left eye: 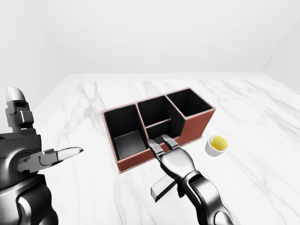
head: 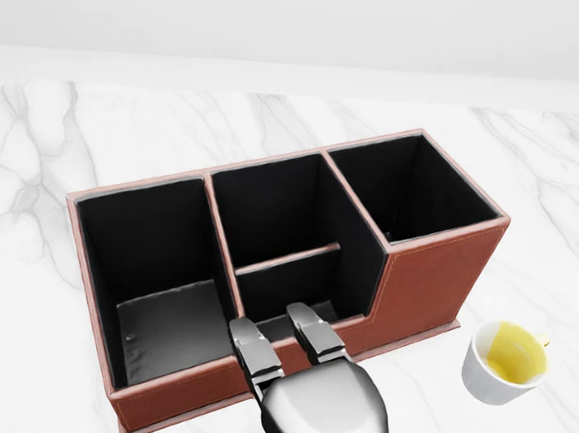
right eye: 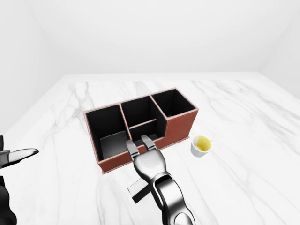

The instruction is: Pick up the book and place it in the front compartment of the caddy.

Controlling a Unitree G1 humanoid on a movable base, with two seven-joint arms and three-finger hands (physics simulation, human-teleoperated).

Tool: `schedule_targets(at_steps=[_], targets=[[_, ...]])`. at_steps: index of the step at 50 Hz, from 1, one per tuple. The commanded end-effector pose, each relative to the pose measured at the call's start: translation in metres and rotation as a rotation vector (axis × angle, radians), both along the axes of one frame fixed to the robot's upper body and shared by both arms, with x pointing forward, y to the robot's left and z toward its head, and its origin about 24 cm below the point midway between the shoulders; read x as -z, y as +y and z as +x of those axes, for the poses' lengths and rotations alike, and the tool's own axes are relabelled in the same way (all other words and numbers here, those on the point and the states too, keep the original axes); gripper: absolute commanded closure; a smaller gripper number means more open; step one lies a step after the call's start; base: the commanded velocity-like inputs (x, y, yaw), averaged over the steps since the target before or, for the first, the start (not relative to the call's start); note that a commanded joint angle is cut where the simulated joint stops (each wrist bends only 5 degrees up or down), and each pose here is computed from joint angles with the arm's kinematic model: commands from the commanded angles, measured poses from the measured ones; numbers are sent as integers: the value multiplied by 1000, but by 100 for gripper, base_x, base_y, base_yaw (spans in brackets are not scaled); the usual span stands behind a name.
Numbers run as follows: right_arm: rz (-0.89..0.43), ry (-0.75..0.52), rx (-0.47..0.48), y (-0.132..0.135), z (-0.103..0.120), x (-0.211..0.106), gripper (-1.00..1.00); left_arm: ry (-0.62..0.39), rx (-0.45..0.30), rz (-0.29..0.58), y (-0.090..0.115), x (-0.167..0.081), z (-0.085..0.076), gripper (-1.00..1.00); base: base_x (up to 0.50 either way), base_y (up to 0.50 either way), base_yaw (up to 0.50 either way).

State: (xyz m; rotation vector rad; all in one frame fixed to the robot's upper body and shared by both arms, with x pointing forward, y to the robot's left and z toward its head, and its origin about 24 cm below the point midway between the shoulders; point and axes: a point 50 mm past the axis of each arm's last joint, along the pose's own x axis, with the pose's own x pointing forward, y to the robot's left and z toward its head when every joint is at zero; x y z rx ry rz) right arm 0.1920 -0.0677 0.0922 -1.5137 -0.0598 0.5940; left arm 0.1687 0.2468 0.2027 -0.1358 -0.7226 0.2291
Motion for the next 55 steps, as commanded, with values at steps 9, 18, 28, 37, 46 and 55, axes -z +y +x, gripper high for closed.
schedule_targets(at_steps=[9, 18, 28, 37, 46, 55], targets=[[-4, 45, -26, 9, -4, 9, -100, 5, 0, 0, 0, 1, 1, -100, 0, 0, 0], [-3, 52, -28, 9, -3, 10, -100, 12, 2, 2, -1, 2, 2, -100, 0, 0, 0], [0, 89, -33, 13, -4, 18, -100, 6, -1, 1, 0, 1, 1, -100, 0, 0, 0], [0, 110, -33, 13, -2, 22, -100, 1, -3, 1, 0, 0, 0, -100, 0, 0, 0], [-15, 161, -33, 13, -2, 34, -100, -4, -4, 0, 1, -1, -1, -100, 0, 0, 0], [-20, 186, -42, 15, -4, 39, -100, -5, -4, -1, 1, -1, -1, -100, 0, 0, 0]])
